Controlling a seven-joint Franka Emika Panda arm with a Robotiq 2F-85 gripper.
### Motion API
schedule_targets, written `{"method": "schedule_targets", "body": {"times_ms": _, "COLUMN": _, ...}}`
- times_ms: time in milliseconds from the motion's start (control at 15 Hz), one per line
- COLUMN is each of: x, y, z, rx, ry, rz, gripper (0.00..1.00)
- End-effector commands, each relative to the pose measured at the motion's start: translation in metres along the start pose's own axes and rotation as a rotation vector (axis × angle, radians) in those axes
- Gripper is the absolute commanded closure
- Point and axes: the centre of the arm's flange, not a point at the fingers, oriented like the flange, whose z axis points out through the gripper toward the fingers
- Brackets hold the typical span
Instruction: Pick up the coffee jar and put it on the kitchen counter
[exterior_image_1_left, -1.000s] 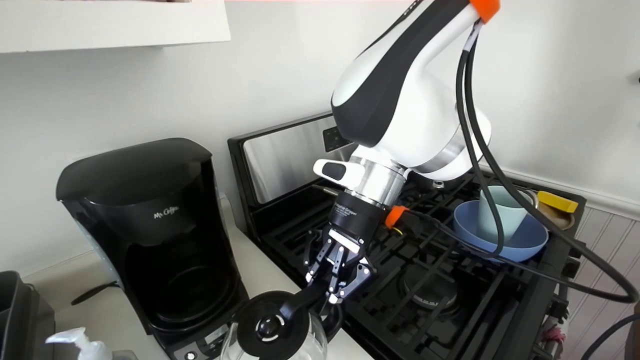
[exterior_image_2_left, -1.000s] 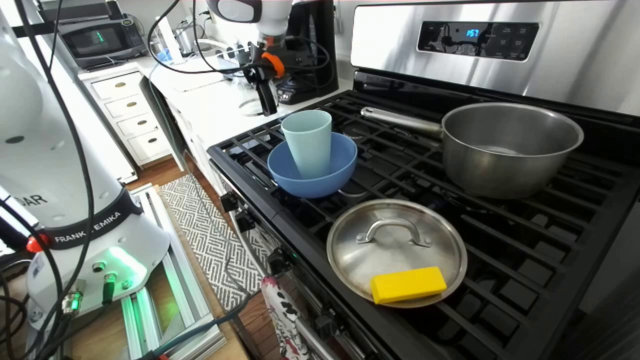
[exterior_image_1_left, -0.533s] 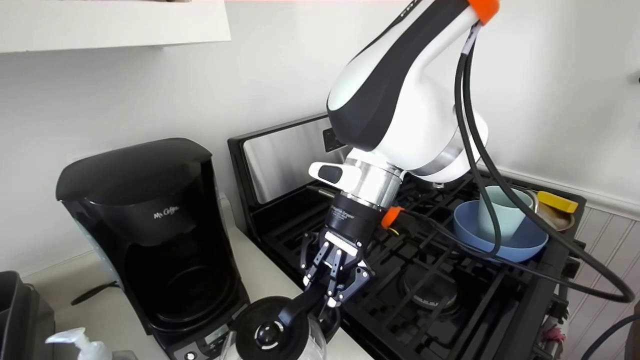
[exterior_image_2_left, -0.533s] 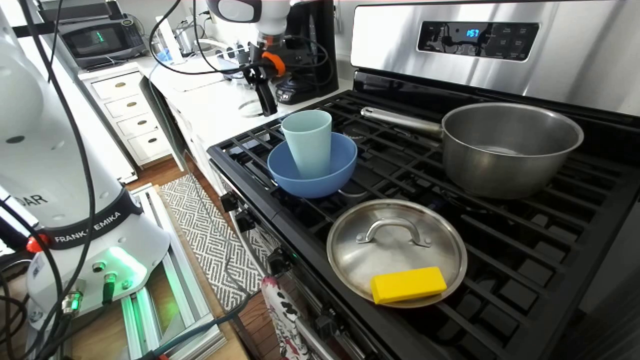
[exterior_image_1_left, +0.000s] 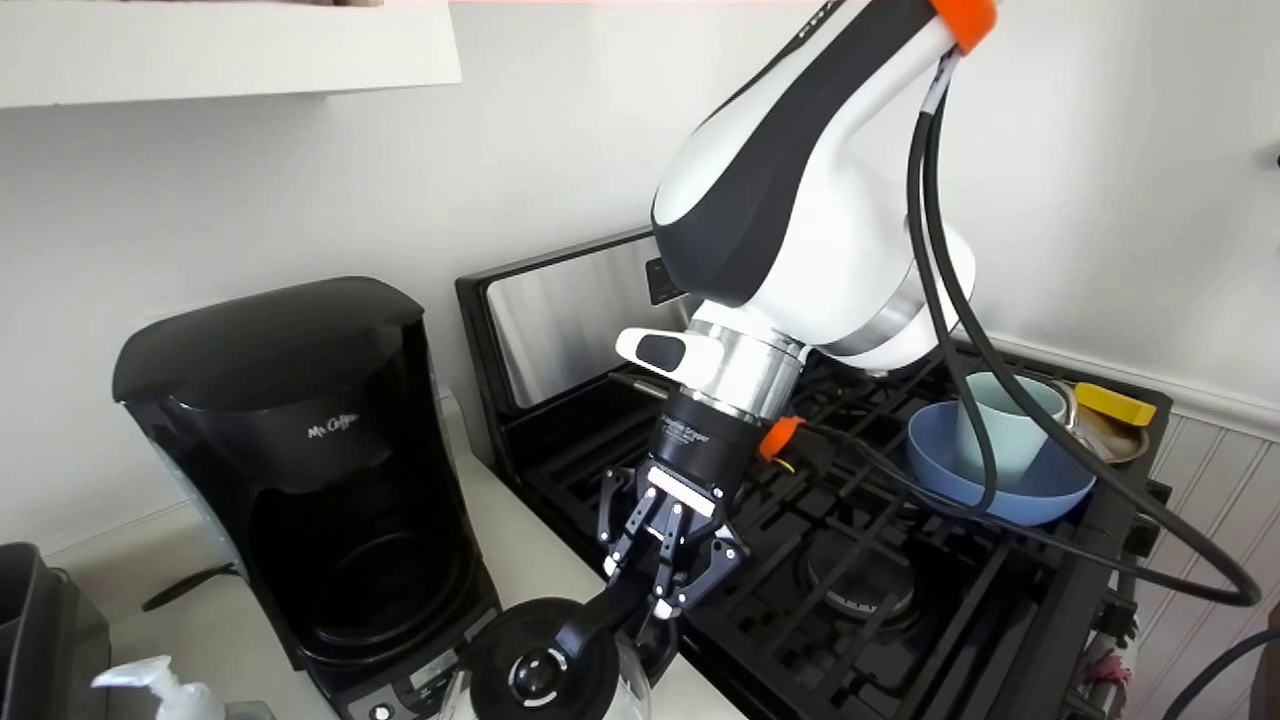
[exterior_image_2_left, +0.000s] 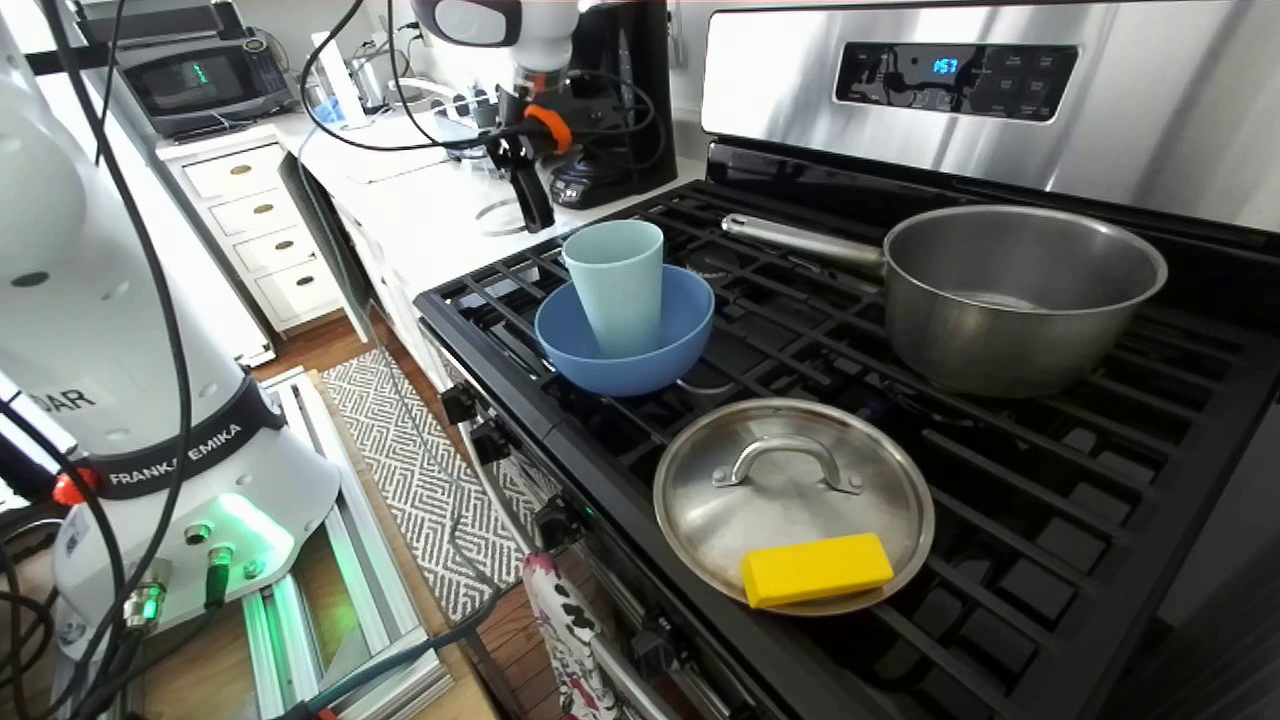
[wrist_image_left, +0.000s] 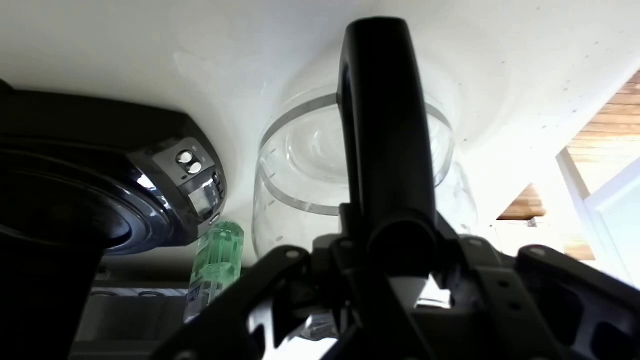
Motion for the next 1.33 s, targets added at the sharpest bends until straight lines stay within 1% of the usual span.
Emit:
{"method": "schedule_targets", "body": {"times_ms": 0, "x": -0.002, "y": 0.005, "z": 0.000, "rx": 0.006, "ry": 0.033, "rz": -0.042, "gripper": 0.92}}
{"method": "schedule_targets", "body": {"times_ms": 467, "x": 0.000, "y": 0.005, "z": 0.002, "rx": 0.005, "ry": 0.024, "rz": -0.097, "gripper": 0.92}}
{"method": "schedule_targets", "body": {"times_ms": 1267, "x": -0.007, "y": 0.020, "z": 0.006, "rx": 0.046, "ry": 0.042, "rz": -0.059, "gripper": 0.92}}
